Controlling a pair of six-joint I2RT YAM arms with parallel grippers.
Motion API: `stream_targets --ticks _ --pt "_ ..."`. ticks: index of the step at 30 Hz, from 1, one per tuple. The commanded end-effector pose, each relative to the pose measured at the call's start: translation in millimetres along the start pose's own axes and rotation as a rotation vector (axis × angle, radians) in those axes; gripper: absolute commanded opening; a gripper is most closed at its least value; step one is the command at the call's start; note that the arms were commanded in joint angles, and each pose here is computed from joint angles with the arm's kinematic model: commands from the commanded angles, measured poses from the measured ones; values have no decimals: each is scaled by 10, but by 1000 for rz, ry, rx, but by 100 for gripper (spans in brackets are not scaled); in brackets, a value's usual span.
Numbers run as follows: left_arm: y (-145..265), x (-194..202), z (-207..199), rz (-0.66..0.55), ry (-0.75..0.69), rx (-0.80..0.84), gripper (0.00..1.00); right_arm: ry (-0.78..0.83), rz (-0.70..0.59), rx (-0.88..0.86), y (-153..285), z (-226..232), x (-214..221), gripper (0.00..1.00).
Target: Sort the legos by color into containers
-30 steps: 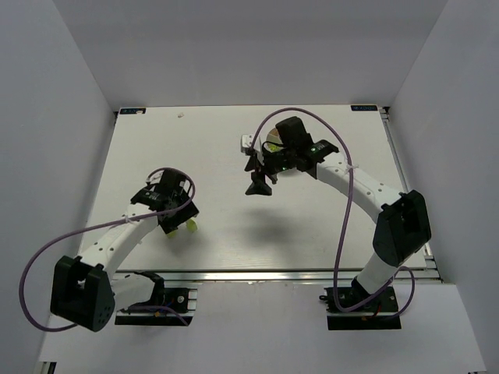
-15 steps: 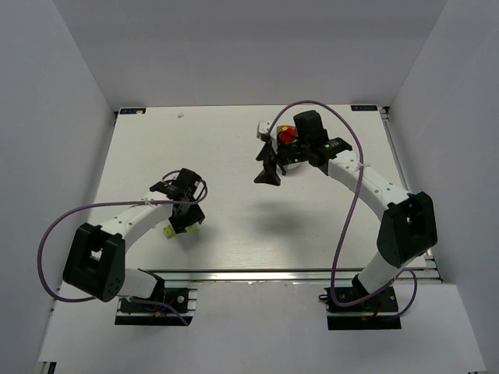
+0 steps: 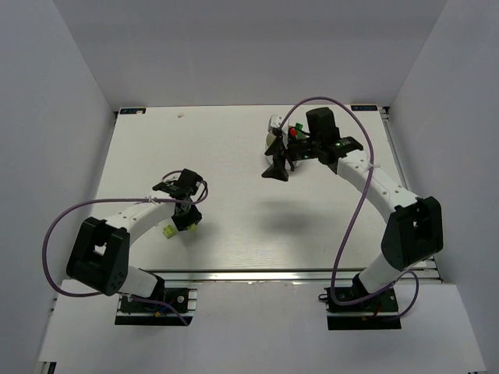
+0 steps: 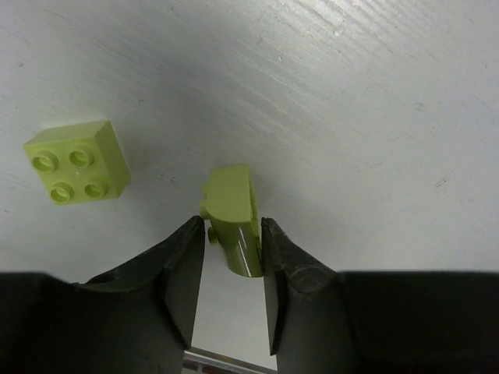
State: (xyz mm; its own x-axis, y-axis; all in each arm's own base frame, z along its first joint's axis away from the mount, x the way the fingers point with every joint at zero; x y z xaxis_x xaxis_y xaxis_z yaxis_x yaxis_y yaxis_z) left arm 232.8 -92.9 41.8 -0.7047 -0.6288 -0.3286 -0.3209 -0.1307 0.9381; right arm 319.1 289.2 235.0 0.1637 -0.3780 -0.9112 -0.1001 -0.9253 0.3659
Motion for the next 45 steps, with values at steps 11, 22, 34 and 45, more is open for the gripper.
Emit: stream_targets --ticks 11,22,34,45 --pt "950 -342 -1247 -43 64 620 8 -14 -110 172 535 -341 -388 57" --pt "1638 -602 -2921 -96 -130 1172 0 -143 -135 392 1102 -751 -317 0" --pt "1026 -810 -3766 -133 -143 1054 3 -199 -120 422 1266 -766 -167 0" --pt "773 -728 -3768 -117 -145 965 27 -222 -122 407 1259 -762 -93 0"
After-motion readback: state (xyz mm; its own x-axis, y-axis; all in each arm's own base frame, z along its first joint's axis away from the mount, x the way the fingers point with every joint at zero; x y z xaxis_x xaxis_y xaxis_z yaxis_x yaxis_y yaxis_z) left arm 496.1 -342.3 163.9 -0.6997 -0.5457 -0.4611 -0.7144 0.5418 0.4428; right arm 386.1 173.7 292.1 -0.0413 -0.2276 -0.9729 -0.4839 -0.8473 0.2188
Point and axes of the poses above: each gripper's point midway between its finger pads, its own y axis back along the fingers, its own z axis along the line the jaws close on, x = y × z, the point moved 1 cm from there along y, back along the fingers, and after that the axes turned 10 degrees about y, right-handed, at the moved point
